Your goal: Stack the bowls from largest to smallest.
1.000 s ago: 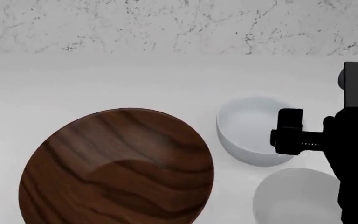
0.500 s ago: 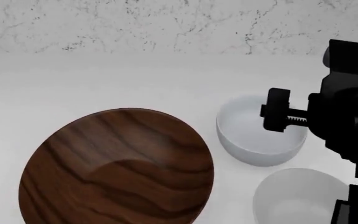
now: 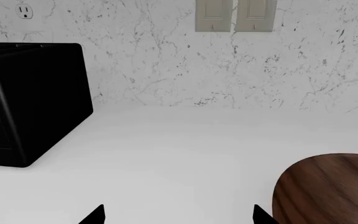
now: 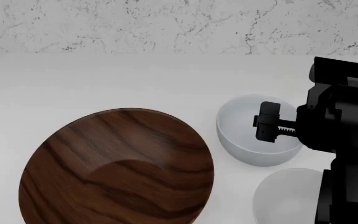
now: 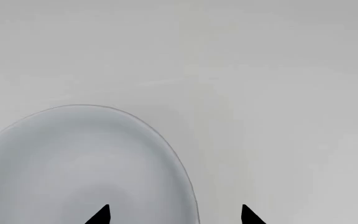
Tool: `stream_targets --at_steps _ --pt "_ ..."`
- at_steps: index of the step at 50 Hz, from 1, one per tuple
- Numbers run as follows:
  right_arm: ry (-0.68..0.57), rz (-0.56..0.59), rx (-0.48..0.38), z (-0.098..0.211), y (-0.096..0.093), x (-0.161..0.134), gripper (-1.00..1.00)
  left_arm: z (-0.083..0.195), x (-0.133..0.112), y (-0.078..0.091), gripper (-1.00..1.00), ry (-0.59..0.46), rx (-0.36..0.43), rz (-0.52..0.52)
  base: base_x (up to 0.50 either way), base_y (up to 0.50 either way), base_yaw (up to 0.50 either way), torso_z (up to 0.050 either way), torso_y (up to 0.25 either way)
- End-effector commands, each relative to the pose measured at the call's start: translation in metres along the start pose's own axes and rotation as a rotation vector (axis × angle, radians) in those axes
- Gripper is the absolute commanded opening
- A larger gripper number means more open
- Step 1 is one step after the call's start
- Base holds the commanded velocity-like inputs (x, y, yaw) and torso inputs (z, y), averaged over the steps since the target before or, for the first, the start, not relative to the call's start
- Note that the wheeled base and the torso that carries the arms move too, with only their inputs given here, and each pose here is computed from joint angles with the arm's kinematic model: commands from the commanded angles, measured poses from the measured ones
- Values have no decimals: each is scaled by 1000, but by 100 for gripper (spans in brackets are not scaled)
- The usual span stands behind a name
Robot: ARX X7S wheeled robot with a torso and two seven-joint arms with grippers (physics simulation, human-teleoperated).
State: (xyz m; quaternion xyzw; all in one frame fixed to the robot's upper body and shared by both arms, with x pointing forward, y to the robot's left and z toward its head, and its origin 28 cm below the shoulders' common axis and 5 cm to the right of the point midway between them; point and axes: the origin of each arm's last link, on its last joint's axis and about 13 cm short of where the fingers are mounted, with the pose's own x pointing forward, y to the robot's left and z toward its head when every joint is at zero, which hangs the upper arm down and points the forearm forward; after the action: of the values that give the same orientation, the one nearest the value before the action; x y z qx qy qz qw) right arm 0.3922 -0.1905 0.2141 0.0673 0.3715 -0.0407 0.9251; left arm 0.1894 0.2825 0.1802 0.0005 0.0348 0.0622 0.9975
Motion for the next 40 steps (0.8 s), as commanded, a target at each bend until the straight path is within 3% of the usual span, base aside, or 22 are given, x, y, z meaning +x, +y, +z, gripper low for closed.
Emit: stream_targets --at_steps 1,11,12,28,31,40 --pt "64 45 9 -12 6 10 100 -1 -2 2 100 -10 -27 -6 0 0 0 0 0" --pt "34 54 6 -7 9 7 100 0 -2 2 100 -11 -24 -6 0 0 0 0 0" --pt "23 57 5 -5 9 7 -100 0 -2 2 100 -11 -24 -7 0 0 0 0 0" --pt "-83 76 9 15 10 -15 -100 0 -3 2 100 -13 -23 -7 0 0 0 0 0" --pt "-109 105 -31 17 14 -27 -100 1 -3 2 100 -14 -22 -7 0 0 0 0 0" --pt "-240 179 -15 27 27 -68 -100 2 -4 3 100 -17 -24 -4 0 0 0 0 1"
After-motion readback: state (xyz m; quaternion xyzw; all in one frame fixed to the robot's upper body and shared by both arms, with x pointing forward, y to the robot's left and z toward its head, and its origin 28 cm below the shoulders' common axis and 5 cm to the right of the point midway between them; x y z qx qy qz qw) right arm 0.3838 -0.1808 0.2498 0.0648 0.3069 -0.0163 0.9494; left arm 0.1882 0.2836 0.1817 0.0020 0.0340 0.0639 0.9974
